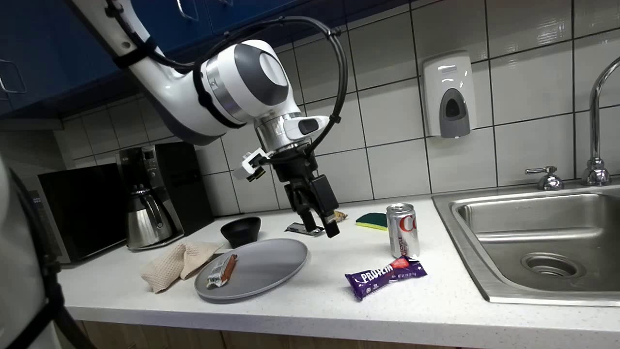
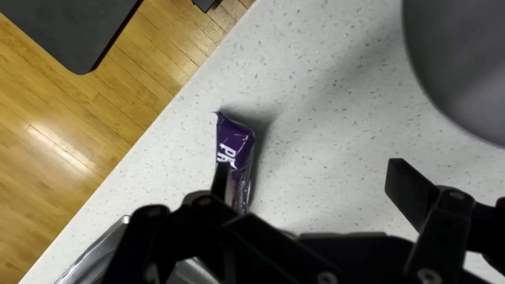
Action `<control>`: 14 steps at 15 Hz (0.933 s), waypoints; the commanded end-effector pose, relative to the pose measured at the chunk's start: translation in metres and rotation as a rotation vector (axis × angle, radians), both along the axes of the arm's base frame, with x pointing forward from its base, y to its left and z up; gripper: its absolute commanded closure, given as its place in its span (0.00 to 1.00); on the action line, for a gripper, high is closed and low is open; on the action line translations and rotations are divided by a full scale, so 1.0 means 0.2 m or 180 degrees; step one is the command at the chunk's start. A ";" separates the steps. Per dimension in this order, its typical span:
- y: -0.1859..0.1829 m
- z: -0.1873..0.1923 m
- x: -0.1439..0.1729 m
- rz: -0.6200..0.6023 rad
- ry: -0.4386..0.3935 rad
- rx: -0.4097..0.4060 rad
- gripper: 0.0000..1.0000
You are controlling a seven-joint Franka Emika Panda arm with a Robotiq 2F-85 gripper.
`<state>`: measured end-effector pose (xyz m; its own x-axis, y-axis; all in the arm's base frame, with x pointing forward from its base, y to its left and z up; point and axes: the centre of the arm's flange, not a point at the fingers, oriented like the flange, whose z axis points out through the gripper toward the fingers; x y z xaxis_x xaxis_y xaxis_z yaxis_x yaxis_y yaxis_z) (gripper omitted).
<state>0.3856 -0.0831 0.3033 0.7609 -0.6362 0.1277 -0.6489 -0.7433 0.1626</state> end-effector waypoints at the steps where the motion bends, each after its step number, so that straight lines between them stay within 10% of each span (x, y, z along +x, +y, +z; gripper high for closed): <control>1: -0.14 0.00 -0.05 -0.0064 0.0039 -0.0093 0.00; 14: -0.42 -0.17 0.03 -0.0362 -0.0126 -0.0029 0.00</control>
<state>0.3768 -0.1504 0.2775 0.6830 -0.7173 0.1379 -0.7303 -0.6677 0.1441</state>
